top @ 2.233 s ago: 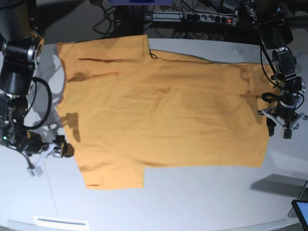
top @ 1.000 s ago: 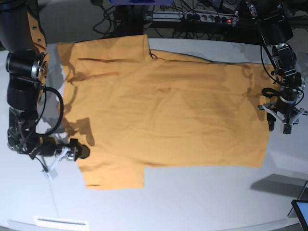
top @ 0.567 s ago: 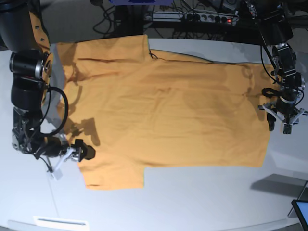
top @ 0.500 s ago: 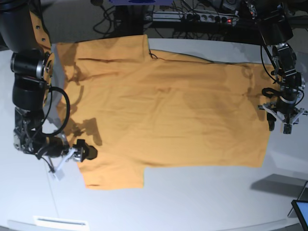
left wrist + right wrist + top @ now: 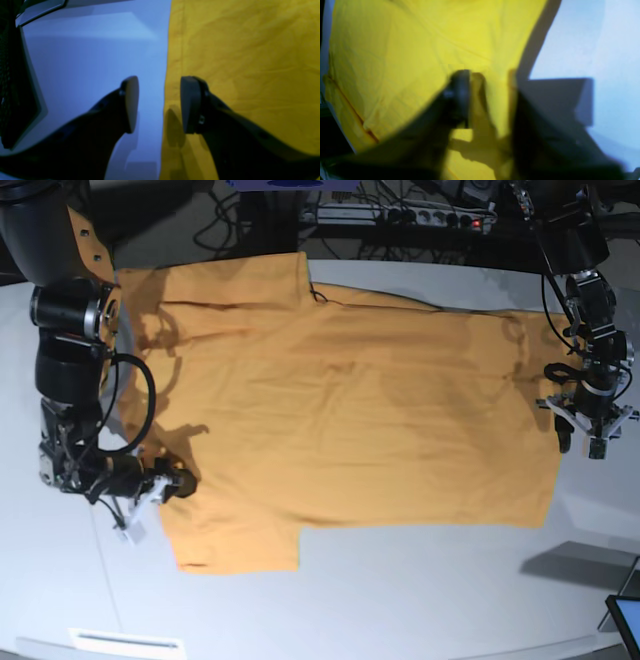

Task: Fold the T-shirt properly
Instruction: 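Grasp the side edge with the right gripper, then the left gripper, then lift the grasped edge and fold it over toward the collar edge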

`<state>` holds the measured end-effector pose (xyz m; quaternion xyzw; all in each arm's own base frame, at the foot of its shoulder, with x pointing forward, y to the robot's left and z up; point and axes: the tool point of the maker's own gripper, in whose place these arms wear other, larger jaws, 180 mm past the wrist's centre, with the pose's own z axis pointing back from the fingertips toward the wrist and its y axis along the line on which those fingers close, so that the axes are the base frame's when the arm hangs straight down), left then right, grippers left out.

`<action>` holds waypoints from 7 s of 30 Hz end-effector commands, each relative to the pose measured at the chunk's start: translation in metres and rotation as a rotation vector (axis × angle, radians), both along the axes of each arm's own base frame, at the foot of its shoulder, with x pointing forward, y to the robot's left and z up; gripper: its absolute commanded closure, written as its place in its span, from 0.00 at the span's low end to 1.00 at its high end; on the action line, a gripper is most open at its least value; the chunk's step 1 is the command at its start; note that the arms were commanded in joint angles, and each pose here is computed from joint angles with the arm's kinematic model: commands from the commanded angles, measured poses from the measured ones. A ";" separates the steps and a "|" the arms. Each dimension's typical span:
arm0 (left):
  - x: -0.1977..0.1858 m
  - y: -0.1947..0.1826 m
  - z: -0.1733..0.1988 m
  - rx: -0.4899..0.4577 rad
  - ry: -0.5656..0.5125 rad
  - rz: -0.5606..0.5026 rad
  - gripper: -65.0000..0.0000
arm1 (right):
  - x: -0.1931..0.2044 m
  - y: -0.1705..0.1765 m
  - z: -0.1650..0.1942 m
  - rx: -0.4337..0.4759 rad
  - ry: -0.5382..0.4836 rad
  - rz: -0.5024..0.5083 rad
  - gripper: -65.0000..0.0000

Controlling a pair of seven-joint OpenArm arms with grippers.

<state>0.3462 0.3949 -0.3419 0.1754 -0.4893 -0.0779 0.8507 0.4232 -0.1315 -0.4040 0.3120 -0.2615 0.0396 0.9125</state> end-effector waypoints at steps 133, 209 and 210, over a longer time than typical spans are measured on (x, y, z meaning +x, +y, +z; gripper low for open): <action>0.110 -0.056 -0.016 -0.624 0.067 -0.105 0.44 | -0.016 -0.029 -0.013 -0.033 0.014 -0.032 1.00; 0.022 -0.019 0.039 -0.086 0.176 -0.347 1.00 | -0.071 -0.029 0.065 -0.355 -0.273 0.164 1.00; 0.022 -0.023 0.040 -0.079 0.176 -0.359 1.00 | -0.071 -0.029 0.067 -0.361 -0.277 0.167 1.00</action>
